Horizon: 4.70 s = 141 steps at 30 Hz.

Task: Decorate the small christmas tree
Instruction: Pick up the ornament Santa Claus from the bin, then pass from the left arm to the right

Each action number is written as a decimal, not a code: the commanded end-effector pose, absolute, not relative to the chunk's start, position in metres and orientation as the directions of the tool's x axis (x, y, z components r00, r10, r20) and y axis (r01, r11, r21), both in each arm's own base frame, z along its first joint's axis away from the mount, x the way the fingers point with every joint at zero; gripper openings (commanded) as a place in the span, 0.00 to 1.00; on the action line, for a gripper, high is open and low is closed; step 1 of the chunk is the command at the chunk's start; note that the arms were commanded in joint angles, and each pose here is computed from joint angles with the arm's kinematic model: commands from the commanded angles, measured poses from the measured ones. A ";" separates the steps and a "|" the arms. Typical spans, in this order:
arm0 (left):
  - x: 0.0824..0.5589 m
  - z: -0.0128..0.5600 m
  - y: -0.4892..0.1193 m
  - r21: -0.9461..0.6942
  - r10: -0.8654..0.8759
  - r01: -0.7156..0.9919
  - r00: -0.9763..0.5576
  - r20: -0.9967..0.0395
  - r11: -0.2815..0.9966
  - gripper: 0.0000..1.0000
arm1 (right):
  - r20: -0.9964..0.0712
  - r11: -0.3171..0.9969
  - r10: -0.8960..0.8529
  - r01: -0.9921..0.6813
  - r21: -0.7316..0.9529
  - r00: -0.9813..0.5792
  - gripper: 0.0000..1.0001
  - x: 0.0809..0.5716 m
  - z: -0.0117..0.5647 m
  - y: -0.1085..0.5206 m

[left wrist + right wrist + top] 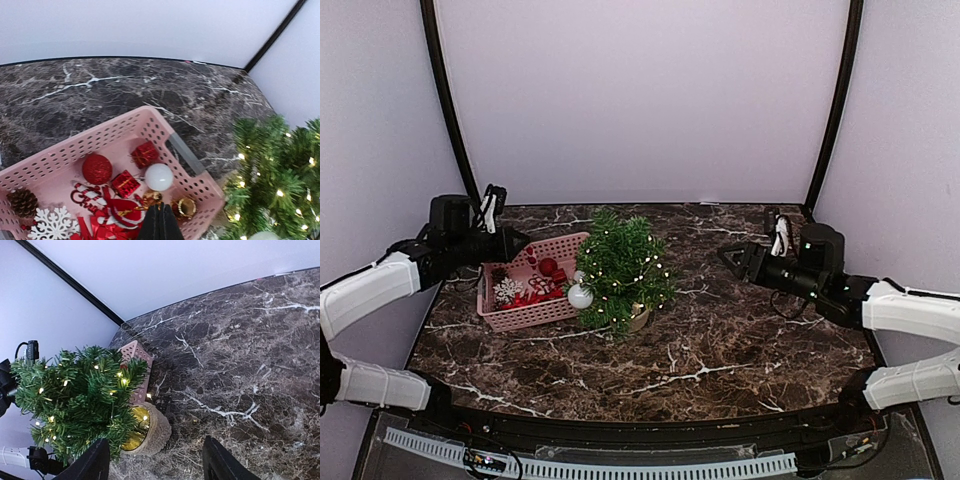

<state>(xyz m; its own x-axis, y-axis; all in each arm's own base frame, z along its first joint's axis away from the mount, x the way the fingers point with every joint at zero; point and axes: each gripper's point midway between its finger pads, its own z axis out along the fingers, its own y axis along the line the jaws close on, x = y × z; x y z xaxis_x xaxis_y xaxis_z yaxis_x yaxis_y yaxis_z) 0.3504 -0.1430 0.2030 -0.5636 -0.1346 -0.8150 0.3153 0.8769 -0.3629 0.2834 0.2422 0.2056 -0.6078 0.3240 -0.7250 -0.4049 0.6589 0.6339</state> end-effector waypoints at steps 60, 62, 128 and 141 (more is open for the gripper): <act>0.101 0.378 -0.335 -0.430 0.335 0.897 -0.376 -0.864 -0.100 0.00 | -0.886 -0.166 -0.013 -0.873 0.458 -0.463 0.84 0.095 0.311 0.431; 0.101 0.379 -0.335 -0.431 0.333 0.897 -0.378 -0.864 -0.102 0.00 | -0.886 -0.191 -0.006 -0.870 0.455 -0.463 0.83 0.093 0.314 0.435; 0.115 0.379 -0.329 -0.350 0.276 0.937 -0.335 -0.901 -0.004 0.07 | -0.878 -0.198 0.044 -0.865 0.461 -0.477 0.08 0.086 0.323 0.423; 0.141 0.370 -0.315 -0.326 0.187 0.925 -0.361 -0.914 0.193 0.83 | -0.827 0.089 0.029 -0.823 0.561 -0.561 0.08 0.118 0.280 0.405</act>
<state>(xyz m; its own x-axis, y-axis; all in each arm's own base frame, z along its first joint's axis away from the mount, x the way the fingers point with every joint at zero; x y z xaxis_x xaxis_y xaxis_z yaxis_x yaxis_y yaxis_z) 0.1314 -0.3222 0.3641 -0.3632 0.2581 -0.8953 0.9316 0.1188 -0.3437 0.1058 0.4133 0.2878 -0.5389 -0.0012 -0.8424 -0.8422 -0.0186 0.5388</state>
